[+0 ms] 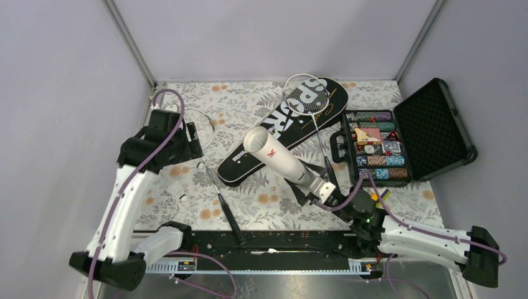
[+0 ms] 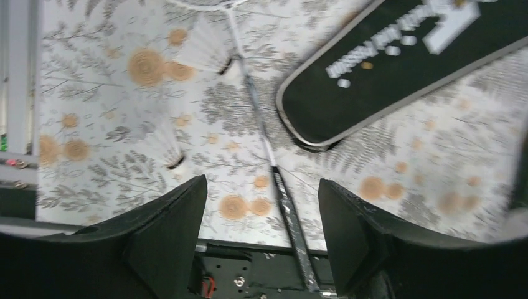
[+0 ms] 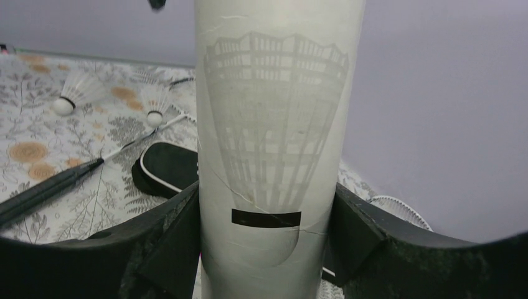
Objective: Pack up the badminton gear
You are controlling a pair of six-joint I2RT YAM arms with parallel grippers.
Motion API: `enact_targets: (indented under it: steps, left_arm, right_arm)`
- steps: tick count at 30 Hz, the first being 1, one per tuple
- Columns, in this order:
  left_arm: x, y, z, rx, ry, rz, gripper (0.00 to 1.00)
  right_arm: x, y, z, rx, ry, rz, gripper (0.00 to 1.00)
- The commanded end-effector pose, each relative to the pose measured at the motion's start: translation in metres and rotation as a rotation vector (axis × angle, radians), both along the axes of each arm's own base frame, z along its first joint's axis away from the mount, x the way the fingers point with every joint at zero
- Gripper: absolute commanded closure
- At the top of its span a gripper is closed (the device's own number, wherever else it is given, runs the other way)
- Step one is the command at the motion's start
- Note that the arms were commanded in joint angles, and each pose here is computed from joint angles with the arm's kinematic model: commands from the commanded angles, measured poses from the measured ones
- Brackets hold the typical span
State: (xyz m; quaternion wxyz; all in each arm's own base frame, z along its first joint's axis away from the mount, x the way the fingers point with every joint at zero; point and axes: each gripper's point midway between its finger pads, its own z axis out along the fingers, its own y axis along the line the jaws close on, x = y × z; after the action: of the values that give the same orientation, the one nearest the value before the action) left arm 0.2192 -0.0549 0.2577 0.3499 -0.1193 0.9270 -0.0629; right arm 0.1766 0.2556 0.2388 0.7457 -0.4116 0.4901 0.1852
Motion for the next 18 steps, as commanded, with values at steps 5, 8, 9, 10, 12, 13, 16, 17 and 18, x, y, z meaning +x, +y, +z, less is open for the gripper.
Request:
enact_targets:
  steps: [5, 8, 9, 10, 12, 13, 16, 17, 18]
  left_arm:
    - [0.064, 0.029, -0.054, -0.041, 0.158, -0.022, 0.27]
    - [0.087, 0.041, -0.075, -0.067, 0.191, 0.025, 0.25]
    - [0.095, 0.046, -0.083, -0.091, 0.200, 0.049, 0.25]
    - [0.104, 0.052, -0.089, -0.119, 0.202, 0.071, 0.25]
    - [0.115, 0.060, -0.103, -0.167, 0.216, 0.090, 0.25]
    - [0.120, 0.064, -0.107, -0.185, 0.219, 0.092, 0.25]
    - [0.132, 0.076, -0.121, -0.216, 0.254, 0.092, 0.26]
    - [0.136, 0.076, -0.127, -0.235, 0.272, 0.087, 0.27]
    - [0.139, 0.076, -0.131, -0.256, 0.281, 0.082, 0.28]
  right_arm:
    - [-0.020, -0.022, 0.051, 0.140, -0.069, 0.047, 0.57]
    - [-0.026, -0.025, 0.057, 0.154, -0.071, 0.076, 0.57]
    - [-0.028, -0.026, 0.059, 0.164, -0.074, 0.084, 0.57]
    - [-0.030, -0.026, 0.062, 0.170, -0.076, 0.092, 0.57]
    - [-0.033, -0.026, 0.064, 0.172, -0.078, 0.110, 0.57]
    - [-0.035, -0.026, 0.064, 0.170, -0.077, 0.119, 0.57]
    - [-0.040, -0.025, 0.064, 0.163, -0.076, 0.146, 0.57]
    - [-0.041, -0.024, 0.065, 0.161, -0.077, 0.155, 0.57]
    - [-0.042, -0.023, 0.064, 0.158, -0.077, 0.162, 0.57]
